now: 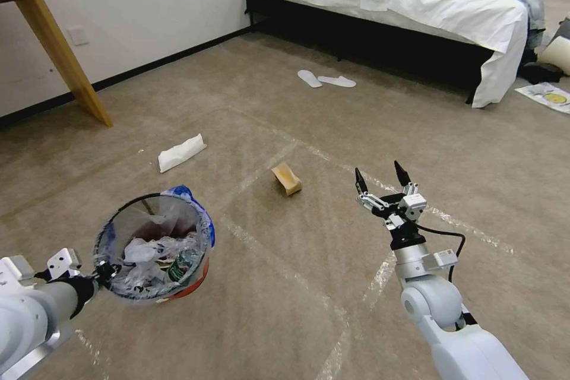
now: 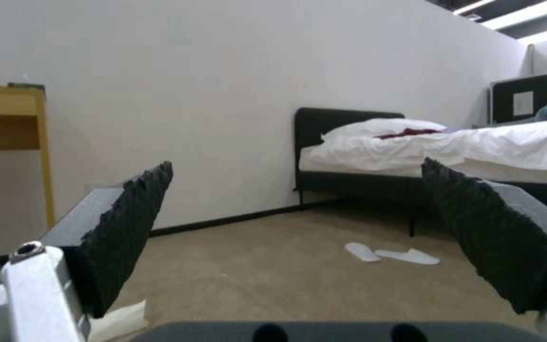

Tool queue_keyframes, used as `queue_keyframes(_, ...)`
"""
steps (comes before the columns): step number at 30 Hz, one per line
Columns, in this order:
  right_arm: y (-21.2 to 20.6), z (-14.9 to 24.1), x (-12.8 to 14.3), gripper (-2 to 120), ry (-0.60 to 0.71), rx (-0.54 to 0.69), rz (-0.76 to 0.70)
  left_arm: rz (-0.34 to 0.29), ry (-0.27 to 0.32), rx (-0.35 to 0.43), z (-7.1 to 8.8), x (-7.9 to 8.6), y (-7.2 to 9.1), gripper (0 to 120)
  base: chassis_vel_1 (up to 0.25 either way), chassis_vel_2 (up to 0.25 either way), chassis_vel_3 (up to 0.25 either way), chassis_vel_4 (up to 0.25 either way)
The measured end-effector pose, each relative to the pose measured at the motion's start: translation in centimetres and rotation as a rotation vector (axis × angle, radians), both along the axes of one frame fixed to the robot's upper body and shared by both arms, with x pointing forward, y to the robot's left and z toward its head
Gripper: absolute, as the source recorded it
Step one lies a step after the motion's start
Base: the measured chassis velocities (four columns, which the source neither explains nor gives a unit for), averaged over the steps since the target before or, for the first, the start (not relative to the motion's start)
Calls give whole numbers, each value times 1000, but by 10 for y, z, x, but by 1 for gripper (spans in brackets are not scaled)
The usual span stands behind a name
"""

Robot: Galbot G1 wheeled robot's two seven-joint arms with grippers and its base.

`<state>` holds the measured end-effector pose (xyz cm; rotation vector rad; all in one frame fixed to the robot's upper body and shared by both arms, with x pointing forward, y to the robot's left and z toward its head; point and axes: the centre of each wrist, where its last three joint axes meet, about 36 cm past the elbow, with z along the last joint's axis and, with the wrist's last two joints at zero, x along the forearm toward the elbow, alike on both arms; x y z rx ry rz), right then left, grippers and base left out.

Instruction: Pick up the trash bin and place the garbage on the floor into it.

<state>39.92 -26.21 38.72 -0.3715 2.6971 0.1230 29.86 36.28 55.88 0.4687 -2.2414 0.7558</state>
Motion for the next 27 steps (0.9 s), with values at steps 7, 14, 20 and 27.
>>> queue_keyframes(7, -1, 1, 1, 100, -2, -3, -2, 0, 0, 1, 0, 0, 0, 0, -128, 133, 134, -135)
queue_keyframes(14, -1, 0, 1, 100, 0, -7, 0, -2, 3, -5, -2, 0, -1, 0, -129, 138, 123, -140)
queue_keyframes(20, 1, -4, 3, 100, 3, -10, 4, 0, 0, -2, -2, 3, 0, 0, -155, 132, 147, -136)
queue_keyframes(27, 1, -6, 9, 100, -17, -16, 5, 2, 1, -10, -4, 7, 1, 0, -154, 153, 148, -162)
